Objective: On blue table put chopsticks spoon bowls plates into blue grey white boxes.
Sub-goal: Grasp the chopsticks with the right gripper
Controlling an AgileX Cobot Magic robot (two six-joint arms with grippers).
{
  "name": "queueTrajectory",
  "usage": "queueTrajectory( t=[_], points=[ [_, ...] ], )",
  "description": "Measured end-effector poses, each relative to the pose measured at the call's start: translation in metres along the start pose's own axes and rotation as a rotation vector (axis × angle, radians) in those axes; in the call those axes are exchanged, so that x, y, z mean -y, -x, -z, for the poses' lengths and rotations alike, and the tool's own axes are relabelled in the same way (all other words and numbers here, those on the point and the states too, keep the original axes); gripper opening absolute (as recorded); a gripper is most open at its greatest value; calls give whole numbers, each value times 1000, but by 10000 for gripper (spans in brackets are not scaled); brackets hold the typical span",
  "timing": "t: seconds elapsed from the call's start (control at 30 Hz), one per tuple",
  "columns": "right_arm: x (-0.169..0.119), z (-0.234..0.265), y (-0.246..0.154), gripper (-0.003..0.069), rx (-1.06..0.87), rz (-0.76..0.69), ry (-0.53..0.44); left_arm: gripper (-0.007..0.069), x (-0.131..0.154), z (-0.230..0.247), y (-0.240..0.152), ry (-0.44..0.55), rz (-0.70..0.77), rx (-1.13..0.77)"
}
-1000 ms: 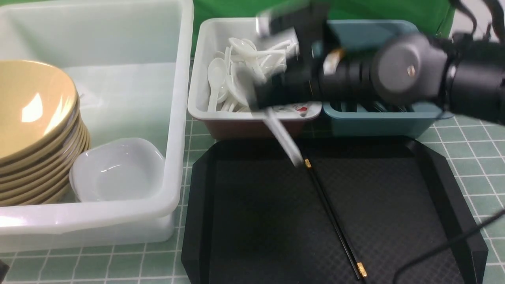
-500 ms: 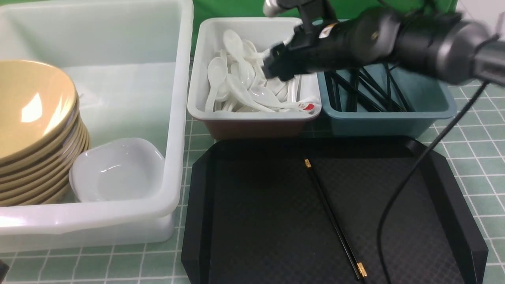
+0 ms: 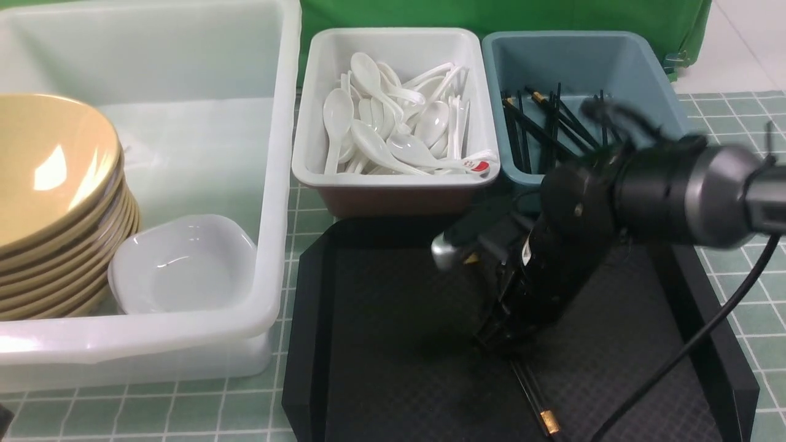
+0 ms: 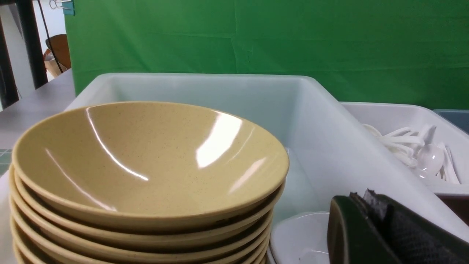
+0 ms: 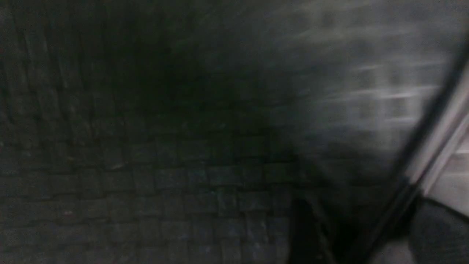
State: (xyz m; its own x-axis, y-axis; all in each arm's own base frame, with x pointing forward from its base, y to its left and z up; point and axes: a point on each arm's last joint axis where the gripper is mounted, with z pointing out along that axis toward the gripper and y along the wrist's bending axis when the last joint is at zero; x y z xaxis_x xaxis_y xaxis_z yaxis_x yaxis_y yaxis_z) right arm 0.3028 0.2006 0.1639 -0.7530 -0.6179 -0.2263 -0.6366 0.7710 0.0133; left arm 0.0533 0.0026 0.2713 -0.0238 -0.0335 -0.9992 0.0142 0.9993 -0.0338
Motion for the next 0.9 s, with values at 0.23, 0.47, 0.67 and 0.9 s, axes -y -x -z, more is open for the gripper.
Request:
queueTrajectory(
  t=[0.23, 0.47, 0.67, 0.9],
  points=[
    [1, -8, 2, 127, -15, 27, -24, 4, 0, 0, 0, 0, 0, 0],
    [-9, 13, 1, 116, 56, 56, -24, 4, 0, 0, 0, -2, 0, 5],
    [-11, 129, 0, 40, 478, 75, -84, 4, 0, 0, 0, -2, 0, 4],
    [15, 193, -8, 41, 790, 20, -192, 4, 0, 0, 0, -2, 0, 4]
  ],
)
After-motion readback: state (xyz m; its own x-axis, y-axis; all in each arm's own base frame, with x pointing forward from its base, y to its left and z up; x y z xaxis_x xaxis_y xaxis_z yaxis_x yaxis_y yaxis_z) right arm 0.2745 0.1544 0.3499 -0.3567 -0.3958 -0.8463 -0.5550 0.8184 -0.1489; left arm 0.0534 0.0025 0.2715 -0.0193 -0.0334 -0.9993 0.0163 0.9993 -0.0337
